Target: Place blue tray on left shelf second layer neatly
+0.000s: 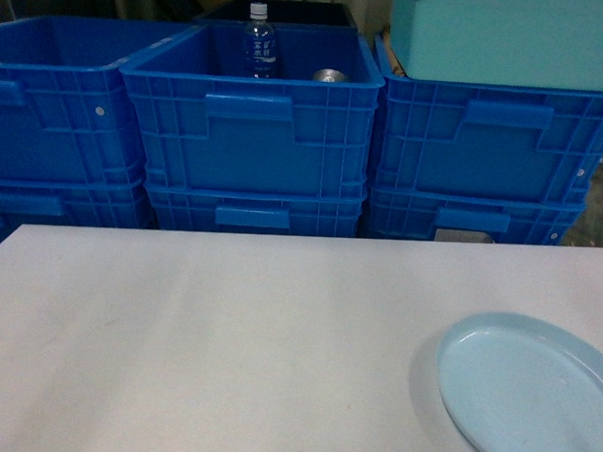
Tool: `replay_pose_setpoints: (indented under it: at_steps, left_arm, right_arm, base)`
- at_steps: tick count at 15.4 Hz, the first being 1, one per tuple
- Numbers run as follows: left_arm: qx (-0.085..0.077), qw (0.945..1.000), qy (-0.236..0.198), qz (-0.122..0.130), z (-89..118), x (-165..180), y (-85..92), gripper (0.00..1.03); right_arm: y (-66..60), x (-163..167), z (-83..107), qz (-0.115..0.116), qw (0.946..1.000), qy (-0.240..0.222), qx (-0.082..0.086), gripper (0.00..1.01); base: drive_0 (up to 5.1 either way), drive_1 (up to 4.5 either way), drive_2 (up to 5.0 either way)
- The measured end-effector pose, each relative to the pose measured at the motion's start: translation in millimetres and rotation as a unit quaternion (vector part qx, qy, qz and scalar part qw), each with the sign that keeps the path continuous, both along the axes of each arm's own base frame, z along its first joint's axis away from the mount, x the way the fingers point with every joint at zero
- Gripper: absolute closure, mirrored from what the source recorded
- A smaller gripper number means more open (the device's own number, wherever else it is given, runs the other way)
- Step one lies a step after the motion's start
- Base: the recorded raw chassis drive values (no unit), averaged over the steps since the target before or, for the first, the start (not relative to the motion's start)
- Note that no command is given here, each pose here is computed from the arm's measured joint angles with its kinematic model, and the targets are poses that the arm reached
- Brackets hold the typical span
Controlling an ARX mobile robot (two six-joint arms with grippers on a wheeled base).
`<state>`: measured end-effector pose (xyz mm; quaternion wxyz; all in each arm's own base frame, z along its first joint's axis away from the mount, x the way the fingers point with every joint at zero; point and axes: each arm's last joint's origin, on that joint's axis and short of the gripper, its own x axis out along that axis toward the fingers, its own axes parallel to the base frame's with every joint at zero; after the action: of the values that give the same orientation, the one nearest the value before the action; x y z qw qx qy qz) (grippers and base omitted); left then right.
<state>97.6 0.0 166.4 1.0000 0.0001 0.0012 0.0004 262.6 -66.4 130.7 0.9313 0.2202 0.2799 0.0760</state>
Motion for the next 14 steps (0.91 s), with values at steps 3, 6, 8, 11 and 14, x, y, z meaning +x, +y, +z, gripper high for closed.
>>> replay_pose_setpoints:
  at_steps: [3,6,8,11,14]
  left_arm:
    - [0.0,1.0,0.0,0.0,0,0,0.0,0.05]
    - [0.0,1.0,0.0,0.0,0,0,0.0,0.05]
    - [0.0,1.0,0.0,0.0,0,0,0.0,0.05]
    - [0.0,1.0,0.0,0.0,0,0,0.0,0.05]
    - [0.0,1.0,0.0,0.0,0,0,0.0,0.05]
  right_arm:
    - [10.6,4,-22.5,0.04,0.998,0.046,-0.016,0.03]
    - [16.9,22,-43.9,0.044,0.9974,0.058,-0.005,0.03]
    - [16.8,28,-55.1,0.031,0.9971,0.069,0.006,0.03]
    - [20.7,29,-69.6,0.025,0.9958,0.087,0.016,0.03]
    - [23.5,30,-73.2,0.022,0.9958,0.088,0.011,0.03]
  base:
    - [0.0,0.0,0.0]
    - [0.0,0.0,0.0]
    - [0.0,0.0,0.0]
    - [0.0,0.0,0.0]
    - [0.0,0.0,0.0]
